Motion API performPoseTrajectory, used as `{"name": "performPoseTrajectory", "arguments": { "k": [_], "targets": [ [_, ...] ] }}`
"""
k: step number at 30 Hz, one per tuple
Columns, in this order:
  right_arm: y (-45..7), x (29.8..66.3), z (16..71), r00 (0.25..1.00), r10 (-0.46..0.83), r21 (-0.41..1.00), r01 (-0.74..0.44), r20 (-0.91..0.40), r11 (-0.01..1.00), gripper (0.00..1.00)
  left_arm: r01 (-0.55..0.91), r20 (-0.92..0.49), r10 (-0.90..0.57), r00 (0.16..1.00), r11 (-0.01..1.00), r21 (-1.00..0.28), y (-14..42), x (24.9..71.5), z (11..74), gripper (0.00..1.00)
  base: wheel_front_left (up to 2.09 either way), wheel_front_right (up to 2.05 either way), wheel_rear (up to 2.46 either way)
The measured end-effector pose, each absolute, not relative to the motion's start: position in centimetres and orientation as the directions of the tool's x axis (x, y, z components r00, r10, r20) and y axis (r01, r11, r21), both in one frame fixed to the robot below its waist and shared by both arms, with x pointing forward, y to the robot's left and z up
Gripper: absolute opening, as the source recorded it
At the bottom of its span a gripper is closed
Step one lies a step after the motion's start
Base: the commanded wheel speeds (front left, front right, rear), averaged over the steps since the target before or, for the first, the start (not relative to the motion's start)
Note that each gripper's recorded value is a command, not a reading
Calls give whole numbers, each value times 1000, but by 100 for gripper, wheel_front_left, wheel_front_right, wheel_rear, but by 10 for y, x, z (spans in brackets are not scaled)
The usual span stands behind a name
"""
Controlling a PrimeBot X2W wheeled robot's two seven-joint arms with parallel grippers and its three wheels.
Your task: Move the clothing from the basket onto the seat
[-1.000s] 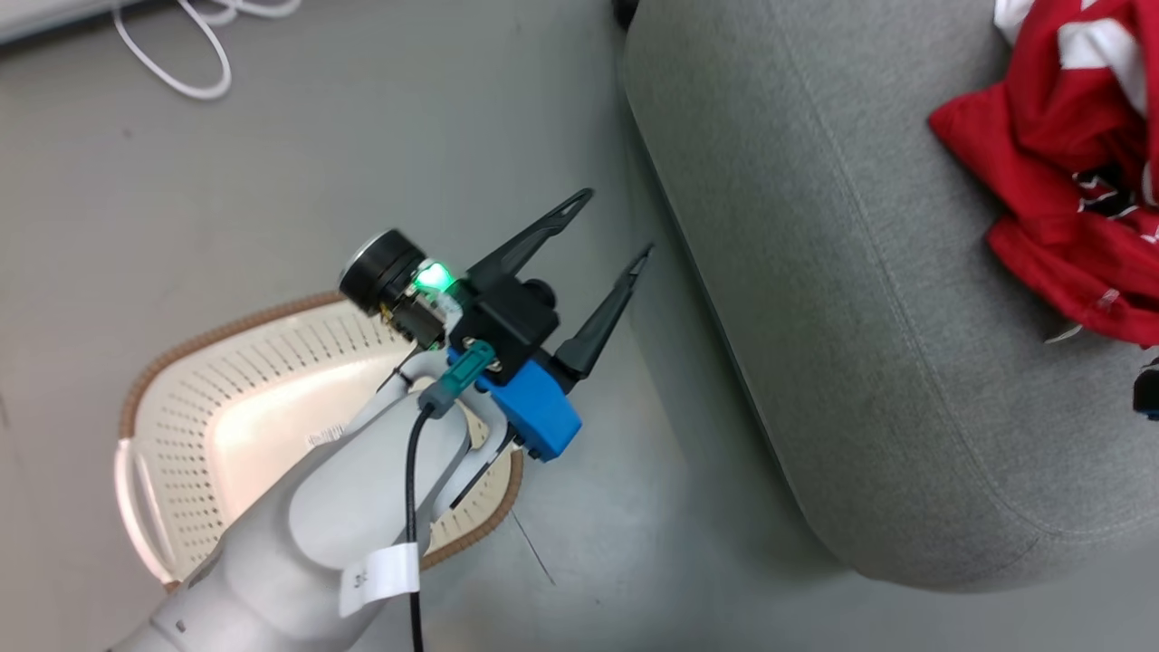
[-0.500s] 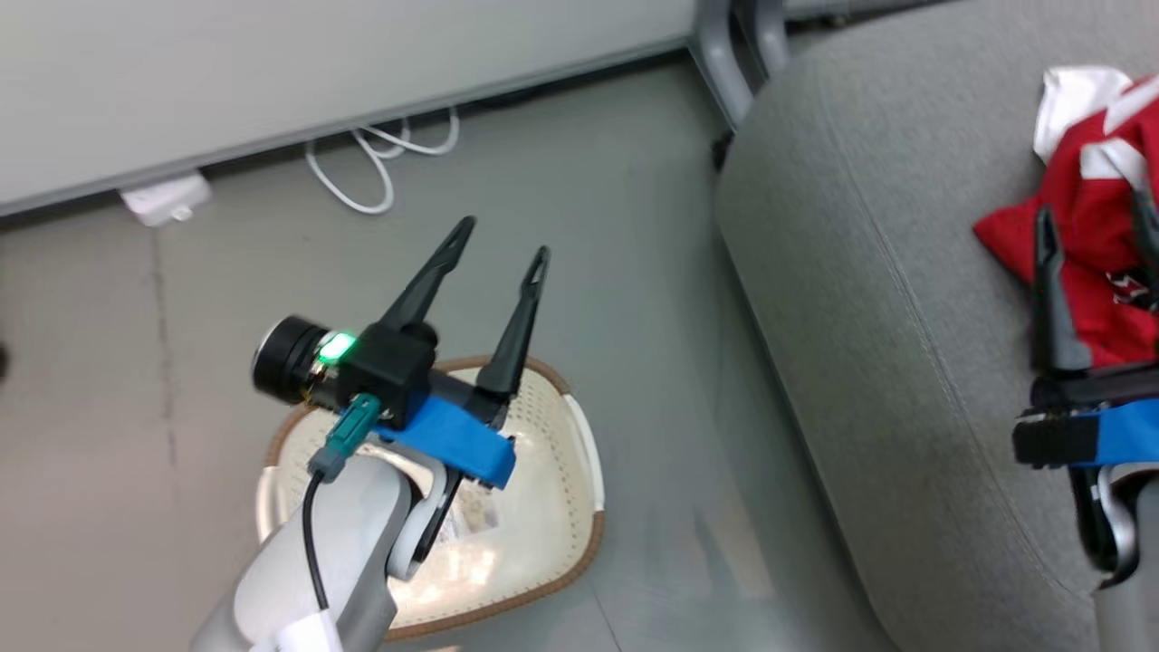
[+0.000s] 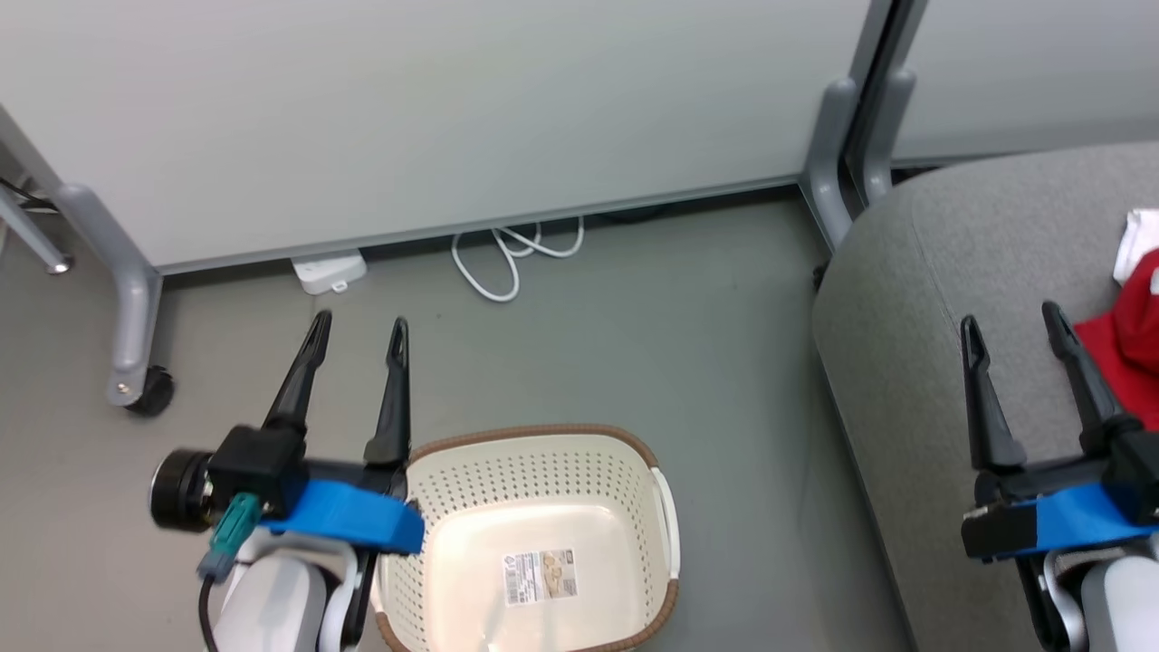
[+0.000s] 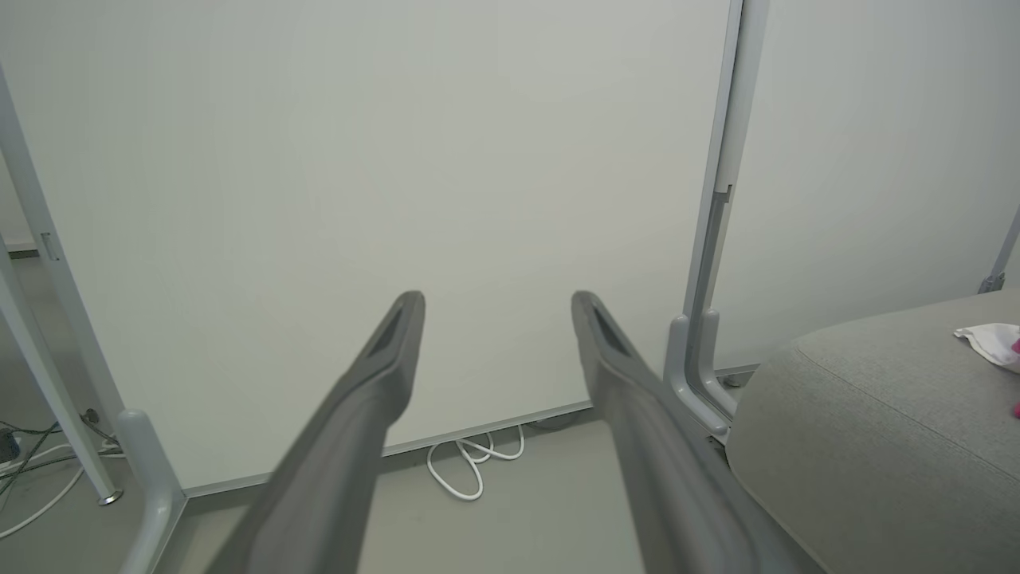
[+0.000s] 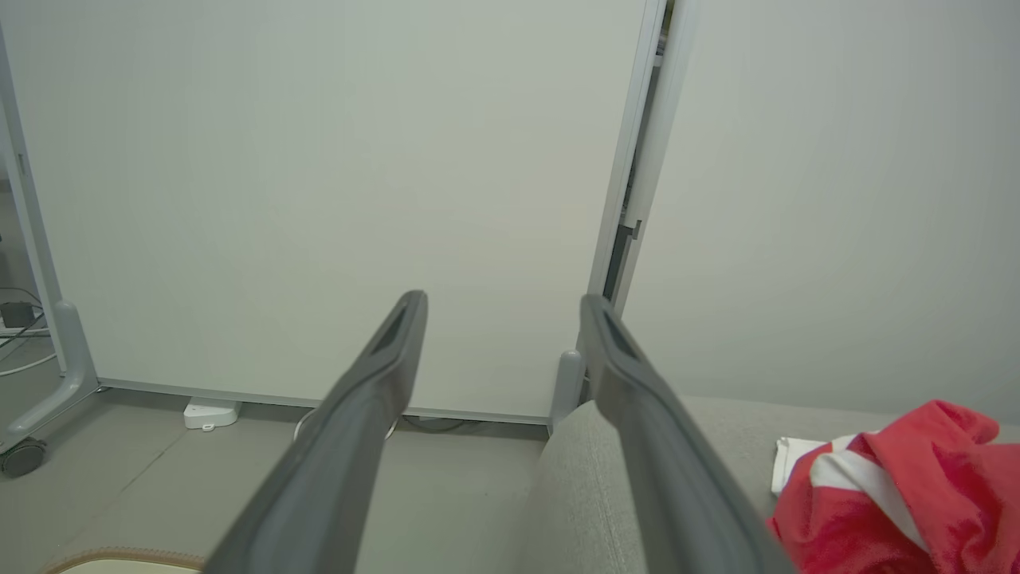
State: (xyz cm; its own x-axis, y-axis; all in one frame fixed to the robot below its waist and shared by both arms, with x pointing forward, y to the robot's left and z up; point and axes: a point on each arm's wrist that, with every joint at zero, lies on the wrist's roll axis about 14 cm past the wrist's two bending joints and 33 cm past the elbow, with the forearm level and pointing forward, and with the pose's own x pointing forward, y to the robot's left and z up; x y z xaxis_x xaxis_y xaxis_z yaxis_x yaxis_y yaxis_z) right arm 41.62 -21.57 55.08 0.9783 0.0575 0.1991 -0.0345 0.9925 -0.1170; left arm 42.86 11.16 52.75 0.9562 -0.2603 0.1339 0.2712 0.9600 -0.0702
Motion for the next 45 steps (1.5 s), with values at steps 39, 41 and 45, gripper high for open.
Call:
{"name": "performPoseTrajectory", "arguments": {
  "k": [39, 41, 45],
  "targets": [
    [-200, 369, 512, 994, 48, -18, -47, 94, 999, 100, 101, 80, -92, 993, 988, -113, 167, 359, 505, 100, 0, 0, 0],
    [-200, 369, 512, 995, 48, -17, -47, 93, 999, 0, 101, 76, -92, 993, 988, -114, 167, 359, 504, 0, 0, 0, 0],
    [-198, 366, 498, 998, 46, -4, -45, 50, 999, 0, 90, 14, -89, 996, 988, -123, 168, 351, 484, 0, 0, 0, 0]
  ]
}}
